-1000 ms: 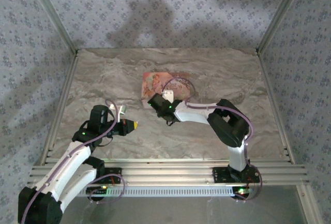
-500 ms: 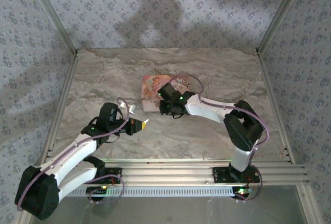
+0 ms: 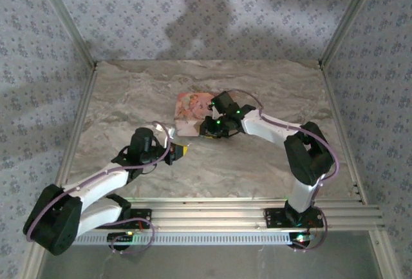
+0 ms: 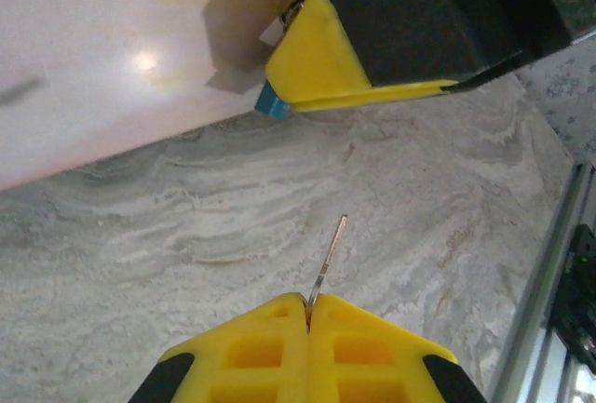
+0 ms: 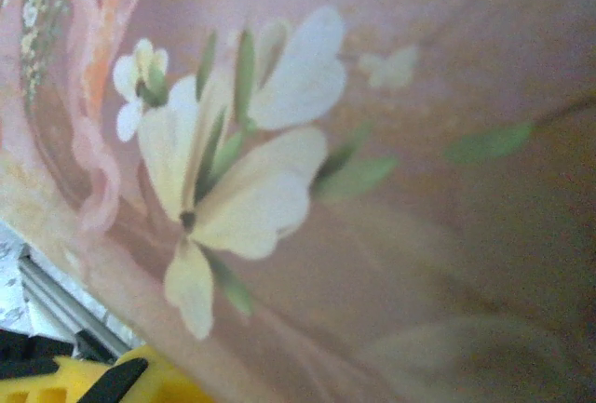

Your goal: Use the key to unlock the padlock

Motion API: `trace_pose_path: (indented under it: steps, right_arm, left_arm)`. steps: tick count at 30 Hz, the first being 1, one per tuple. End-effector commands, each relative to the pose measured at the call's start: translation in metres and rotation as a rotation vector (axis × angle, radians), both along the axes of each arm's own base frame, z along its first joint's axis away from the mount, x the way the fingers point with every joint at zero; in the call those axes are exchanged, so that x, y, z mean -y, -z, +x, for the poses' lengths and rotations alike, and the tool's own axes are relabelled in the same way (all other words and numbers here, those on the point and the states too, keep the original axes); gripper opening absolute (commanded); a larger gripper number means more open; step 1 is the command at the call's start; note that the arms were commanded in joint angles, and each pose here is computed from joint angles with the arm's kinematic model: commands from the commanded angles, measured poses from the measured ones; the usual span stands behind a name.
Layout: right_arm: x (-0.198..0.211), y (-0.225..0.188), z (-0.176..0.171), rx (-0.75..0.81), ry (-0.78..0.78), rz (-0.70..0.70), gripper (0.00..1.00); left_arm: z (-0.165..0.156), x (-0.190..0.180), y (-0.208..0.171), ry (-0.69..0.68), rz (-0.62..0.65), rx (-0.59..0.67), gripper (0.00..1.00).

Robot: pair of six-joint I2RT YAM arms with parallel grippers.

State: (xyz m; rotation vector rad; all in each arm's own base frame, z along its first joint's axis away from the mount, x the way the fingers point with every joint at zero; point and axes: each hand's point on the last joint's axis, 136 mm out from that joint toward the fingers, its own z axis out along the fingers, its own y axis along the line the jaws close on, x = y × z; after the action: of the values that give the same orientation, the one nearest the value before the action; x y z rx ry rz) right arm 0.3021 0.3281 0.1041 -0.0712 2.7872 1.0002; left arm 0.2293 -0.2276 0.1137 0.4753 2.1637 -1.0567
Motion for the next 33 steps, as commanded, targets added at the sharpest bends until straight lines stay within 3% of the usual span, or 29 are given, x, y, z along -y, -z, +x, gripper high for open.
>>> trace_pose_path:
  steps: [1,7,14,33]
  right_arm:
    - [-0.013,-0.028,-0.005,-0.004,-0.063,0.132,0.00]
    - [-0.014,-0.040,-0.006,-0.076,-0.085,0.233,0.00]
    - [-0.012,-0.061,-0.007,-0.127,-0.089,0.329,0.00]
    - [-0.009,-0.070,-0.008,-0.205,-0.038,0.369,0.00]
  left_arm:
    - [0.008,0.006,-0.009,0.018,-0.015,0.093,0.00]
    - [0.015,0.018,-0.004,0.066,-0.028,0.096,0.00]
    - [0.022,0.025,-0.014,0.106,-0.028,0.182,0.00]
    - [0.042,0.025,-0.030,0.047,-0.039,0.286,0.00]
